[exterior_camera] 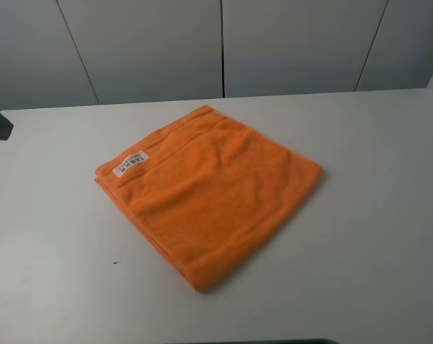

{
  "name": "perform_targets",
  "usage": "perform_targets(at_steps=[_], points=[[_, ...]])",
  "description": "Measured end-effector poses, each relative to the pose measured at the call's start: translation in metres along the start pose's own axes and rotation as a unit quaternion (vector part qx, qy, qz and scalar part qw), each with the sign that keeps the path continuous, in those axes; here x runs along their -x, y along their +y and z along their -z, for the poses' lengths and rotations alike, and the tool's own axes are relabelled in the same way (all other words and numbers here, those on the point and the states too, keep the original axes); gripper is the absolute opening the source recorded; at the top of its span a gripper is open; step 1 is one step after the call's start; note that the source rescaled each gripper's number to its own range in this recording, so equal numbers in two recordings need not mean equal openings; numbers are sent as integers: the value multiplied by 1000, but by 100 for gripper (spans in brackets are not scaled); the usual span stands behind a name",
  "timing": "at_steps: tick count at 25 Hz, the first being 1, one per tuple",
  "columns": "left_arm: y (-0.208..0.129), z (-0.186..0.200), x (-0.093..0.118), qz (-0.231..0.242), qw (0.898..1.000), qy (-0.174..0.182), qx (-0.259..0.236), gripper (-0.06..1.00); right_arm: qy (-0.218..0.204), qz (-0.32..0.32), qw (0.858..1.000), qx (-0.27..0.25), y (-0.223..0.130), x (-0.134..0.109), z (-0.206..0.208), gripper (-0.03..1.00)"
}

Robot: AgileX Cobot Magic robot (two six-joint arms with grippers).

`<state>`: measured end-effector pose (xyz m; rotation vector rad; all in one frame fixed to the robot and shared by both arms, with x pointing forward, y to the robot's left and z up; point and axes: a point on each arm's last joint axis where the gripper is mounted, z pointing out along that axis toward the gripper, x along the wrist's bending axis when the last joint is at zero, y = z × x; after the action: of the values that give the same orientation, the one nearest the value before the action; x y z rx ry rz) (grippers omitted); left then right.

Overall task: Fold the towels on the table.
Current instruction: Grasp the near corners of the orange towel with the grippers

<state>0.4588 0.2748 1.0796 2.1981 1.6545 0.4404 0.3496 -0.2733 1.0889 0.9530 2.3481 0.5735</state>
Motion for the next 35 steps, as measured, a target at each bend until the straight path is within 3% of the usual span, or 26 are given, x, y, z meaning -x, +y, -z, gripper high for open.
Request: perform_targets(at_steps=[3,5,9,11,18,22,29,35], points=[[19,-22,14,-58,997,34,-48,99,28,96,994,-51,31,16,-30,100],[27,-38,28,-85,992,47,-77,99,46,169,981,-86,50,20,-57,100],[29,-64,59,-118,986,27,-115,99,80,335,928,-144,68,5,-113,100],[27,-71,73,-134,983,14,-127,99,98,376,908,-158,70,-4,-134,100],[7,-87,88,-113,984,-7,-138,99,161,448,869,-130,72,-22,-174,100],[-17,-103,95,-111,983,-28,-145,99,177,480,851,-115,71,-28,-192,100],[-29,-110,126,-148,979,-44,-133,99,200,503,832,-126,55,-17,-228,100],[-38,-126,152,-162,975,-53,-142,99,210,497,830,-143,44,-3,-240,100]])
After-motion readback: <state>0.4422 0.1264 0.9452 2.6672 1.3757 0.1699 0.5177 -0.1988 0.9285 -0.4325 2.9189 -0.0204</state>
